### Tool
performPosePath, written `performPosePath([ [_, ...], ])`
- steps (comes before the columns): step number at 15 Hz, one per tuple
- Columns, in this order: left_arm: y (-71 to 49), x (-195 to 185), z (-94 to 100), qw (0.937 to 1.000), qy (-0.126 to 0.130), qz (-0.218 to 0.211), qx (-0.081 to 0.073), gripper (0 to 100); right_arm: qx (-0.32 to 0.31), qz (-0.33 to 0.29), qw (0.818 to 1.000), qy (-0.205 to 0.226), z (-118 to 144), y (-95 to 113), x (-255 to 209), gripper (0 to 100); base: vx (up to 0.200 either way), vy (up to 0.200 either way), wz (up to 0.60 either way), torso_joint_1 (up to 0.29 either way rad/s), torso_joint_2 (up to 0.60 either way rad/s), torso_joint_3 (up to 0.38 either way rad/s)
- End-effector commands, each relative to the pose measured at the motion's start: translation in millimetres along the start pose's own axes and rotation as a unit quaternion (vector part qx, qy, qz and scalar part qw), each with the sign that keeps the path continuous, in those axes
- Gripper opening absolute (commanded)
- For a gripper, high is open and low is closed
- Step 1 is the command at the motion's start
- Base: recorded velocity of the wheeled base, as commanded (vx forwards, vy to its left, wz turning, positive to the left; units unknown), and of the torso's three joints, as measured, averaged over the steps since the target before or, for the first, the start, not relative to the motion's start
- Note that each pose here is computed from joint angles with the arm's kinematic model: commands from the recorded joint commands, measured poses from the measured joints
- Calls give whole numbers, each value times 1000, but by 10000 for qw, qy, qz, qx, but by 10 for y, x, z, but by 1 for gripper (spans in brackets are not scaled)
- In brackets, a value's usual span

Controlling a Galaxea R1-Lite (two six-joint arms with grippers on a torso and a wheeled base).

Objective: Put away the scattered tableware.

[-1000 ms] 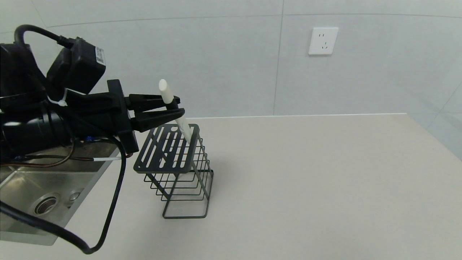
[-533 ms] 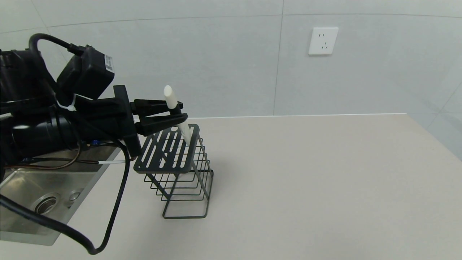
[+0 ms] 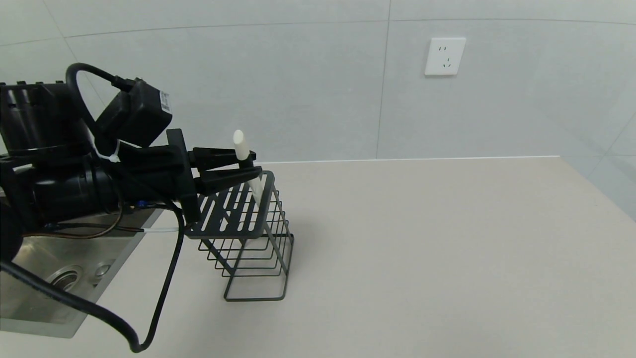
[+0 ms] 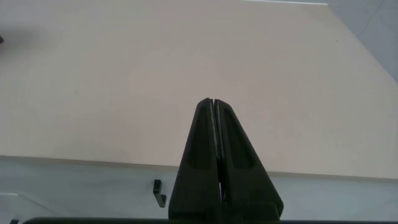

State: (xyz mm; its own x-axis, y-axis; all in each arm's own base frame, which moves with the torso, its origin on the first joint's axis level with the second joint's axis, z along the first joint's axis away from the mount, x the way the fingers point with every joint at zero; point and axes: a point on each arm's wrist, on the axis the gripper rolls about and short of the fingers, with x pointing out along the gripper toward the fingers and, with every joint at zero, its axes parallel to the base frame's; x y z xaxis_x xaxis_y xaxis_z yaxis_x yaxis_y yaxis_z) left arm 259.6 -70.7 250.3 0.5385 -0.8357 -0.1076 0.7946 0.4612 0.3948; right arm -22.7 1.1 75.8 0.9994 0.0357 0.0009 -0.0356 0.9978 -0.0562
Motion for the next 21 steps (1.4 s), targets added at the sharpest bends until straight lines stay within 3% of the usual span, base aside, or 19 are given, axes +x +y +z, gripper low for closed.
performPosePath([
  [1, 0, 25, -48, 10000, 49, -28, -56, 0, -3, 5, 10000, -4, 0, 0, 0, 0, 0, 0, 0, 0, 0, 0],
  [21, -85, 11, -194, 9993, 292, 10, -243, 0, -3, -3, 10000, -3, 0, 1, 0, 0, 0, 0, 0, 0, 0, 0],
])
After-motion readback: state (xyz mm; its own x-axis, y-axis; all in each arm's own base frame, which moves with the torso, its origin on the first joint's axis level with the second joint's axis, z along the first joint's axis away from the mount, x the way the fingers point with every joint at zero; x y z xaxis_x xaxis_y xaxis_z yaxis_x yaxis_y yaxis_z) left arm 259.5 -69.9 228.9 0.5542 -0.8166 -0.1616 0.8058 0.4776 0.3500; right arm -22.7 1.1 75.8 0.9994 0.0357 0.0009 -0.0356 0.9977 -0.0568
